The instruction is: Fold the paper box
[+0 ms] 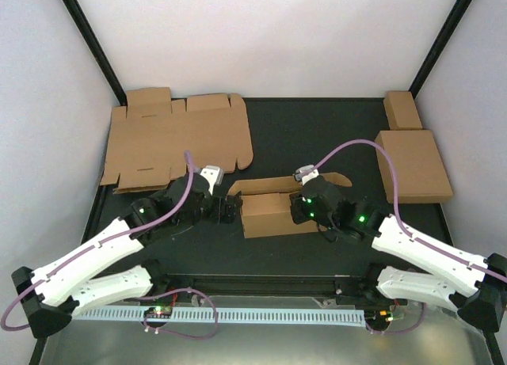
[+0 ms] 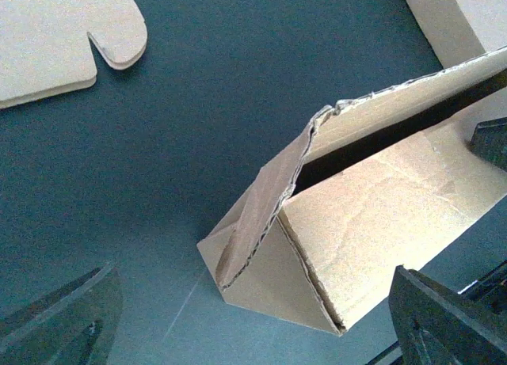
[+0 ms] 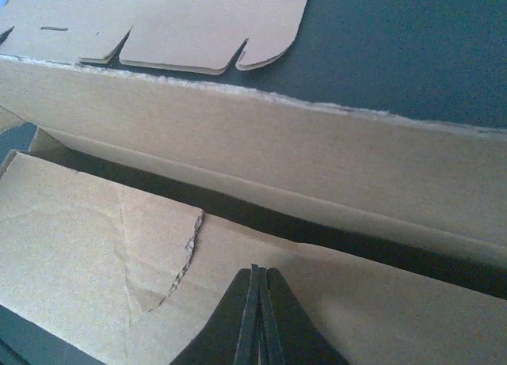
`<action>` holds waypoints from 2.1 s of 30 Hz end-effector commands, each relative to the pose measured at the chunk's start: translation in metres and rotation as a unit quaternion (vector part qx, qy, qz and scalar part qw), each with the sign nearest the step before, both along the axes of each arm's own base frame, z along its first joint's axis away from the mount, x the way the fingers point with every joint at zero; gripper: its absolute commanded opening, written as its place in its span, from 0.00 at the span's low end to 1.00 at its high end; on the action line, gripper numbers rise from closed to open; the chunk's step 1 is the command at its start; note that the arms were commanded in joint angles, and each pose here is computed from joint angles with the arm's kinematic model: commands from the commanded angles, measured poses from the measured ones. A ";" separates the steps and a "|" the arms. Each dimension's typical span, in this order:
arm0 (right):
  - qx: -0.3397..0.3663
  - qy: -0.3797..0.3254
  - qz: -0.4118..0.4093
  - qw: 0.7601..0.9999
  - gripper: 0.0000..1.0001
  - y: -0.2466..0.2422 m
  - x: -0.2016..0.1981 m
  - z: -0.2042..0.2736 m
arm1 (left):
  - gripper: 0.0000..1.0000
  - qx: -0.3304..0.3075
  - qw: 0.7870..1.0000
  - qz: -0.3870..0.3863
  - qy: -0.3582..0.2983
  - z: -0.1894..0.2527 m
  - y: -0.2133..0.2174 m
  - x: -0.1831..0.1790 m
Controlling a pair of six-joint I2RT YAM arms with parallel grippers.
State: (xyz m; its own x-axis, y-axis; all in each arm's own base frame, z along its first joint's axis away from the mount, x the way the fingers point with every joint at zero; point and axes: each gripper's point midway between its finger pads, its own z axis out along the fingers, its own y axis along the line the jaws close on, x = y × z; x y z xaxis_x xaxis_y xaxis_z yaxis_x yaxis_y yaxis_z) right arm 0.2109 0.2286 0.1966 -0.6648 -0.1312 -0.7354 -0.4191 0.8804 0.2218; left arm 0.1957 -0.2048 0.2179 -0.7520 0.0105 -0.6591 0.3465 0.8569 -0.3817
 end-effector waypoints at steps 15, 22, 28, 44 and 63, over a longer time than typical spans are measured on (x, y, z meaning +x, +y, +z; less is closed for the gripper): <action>0.012 0.016 -0.007 1.000 0.02 0.002 -0.001 -0.011 | 0.64 0.014 1.000 0.012 0.015 0.009 -0.012 0.004; 0.029 -0.006 0.023 0.999 0.02 0.006 -0.005 0.008 | 0.65 0.035 0.999 0.024 -0.011 0.019 -0.003 0.010; 0.085 -0.014 0.123 0.989 0.02 0.030 -0.029 0.031 | 0.58 0.040 0.999 0.024 -0.026 0.022 -0.004 0.015; 0.075 -0.066 0.156 0.983 0.01 0.029 -0.029 0.092 | 0.48 0.044 0.999 -0.022 0.014 0.031 -0.010 -0.018; -0.022 0.090 0.113 0.989 0.04 0.041 0.079 0.110 | 0.44 -0.096 0.982 -0.161 0.007 -0.020 -0.104 -0.073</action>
State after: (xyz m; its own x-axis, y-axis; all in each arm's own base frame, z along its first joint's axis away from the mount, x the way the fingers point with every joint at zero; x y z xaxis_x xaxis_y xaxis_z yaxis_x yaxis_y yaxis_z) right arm 0.2918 0.2668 0.3217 -0.6801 -0.2453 -0.6908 -0.5477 0.7964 0.2564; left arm 0.1242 -0.2786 0.1754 -0.7785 0.1885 -0.5987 0.5206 0.7268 -0.4481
